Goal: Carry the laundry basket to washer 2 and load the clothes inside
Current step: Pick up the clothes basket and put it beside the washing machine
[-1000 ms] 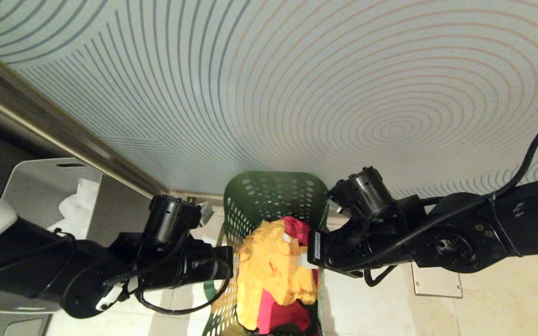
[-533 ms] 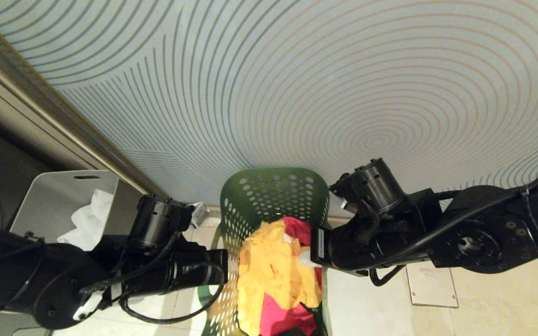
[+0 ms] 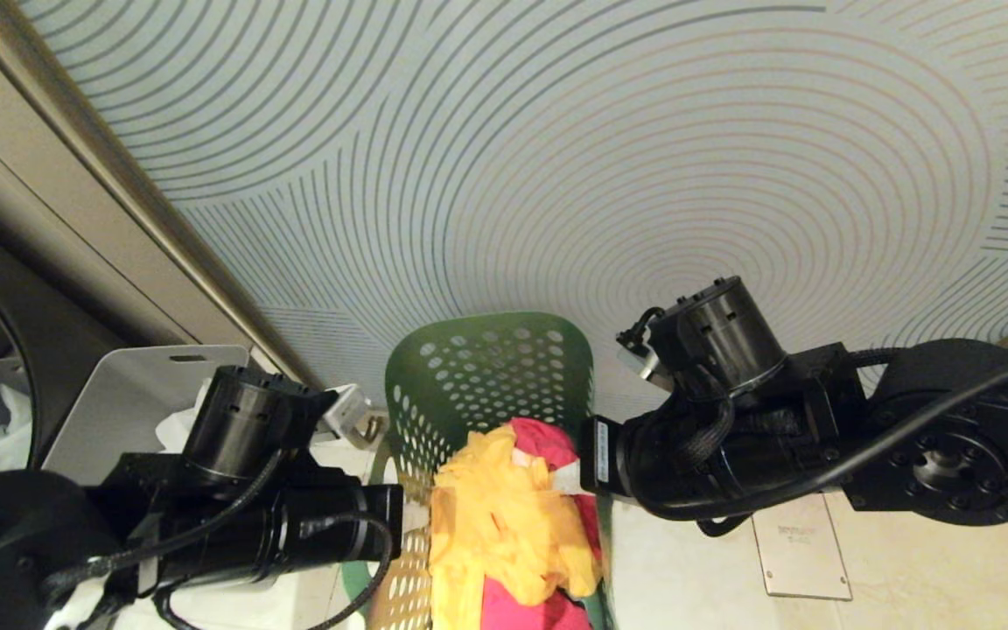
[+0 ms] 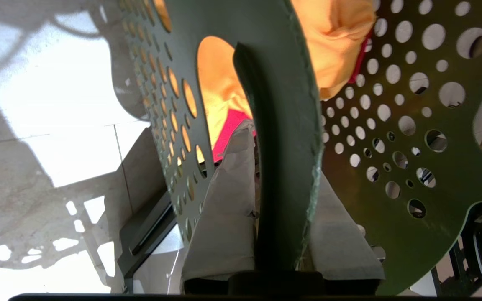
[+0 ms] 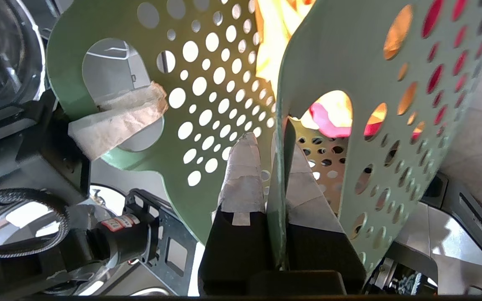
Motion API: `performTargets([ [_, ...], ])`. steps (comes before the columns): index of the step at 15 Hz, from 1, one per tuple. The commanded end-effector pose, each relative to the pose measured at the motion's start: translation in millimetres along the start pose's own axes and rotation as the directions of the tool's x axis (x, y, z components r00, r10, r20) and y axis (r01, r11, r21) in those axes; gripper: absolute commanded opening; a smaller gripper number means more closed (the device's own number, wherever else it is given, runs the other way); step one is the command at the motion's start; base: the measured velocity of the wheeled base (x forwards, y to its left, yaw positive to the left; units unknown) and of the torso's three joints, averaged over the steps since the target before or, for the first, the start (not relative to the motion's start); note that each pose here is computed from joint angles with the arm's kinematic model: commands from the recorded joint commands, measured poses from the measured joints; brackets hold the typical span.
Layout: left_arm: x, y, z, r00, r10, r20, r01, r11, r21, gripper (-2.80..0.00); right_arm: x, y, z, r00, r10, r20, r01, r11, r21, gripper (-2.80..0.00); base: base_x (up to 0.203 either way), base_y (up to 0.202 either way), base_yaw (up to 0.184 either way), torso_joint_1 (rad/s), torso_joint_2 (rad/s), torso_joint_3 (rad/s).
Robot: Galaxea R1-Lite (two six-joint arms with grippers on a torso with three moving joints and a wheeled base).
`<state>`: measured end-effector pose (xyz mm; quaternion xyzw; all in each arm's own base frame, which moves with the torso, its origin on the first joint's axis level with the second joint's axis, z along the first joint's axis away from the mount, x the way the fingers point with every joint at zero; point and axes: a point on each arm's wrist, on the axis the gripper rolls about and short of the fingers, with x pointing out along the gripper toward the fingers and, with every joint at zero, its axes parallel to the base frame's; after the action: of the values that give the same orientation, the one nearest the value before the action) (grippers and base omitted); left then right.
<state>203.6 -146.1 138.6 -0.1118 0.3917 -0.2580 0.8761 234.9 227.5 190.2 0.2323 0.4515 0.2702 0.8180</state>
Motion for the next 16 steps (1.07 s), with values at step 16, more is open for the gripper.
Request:
performTargets([
  [16,-25,-8.4,-27,0.998,-0.040,-0.039,0.042,0.998,0.038,-2.80,-24,12,-7,0.999,0.035,0.038,-0.035,0.999,-0.019,-2.80,0.000,0.000,0.000,0.002,0.00,0.202],
])
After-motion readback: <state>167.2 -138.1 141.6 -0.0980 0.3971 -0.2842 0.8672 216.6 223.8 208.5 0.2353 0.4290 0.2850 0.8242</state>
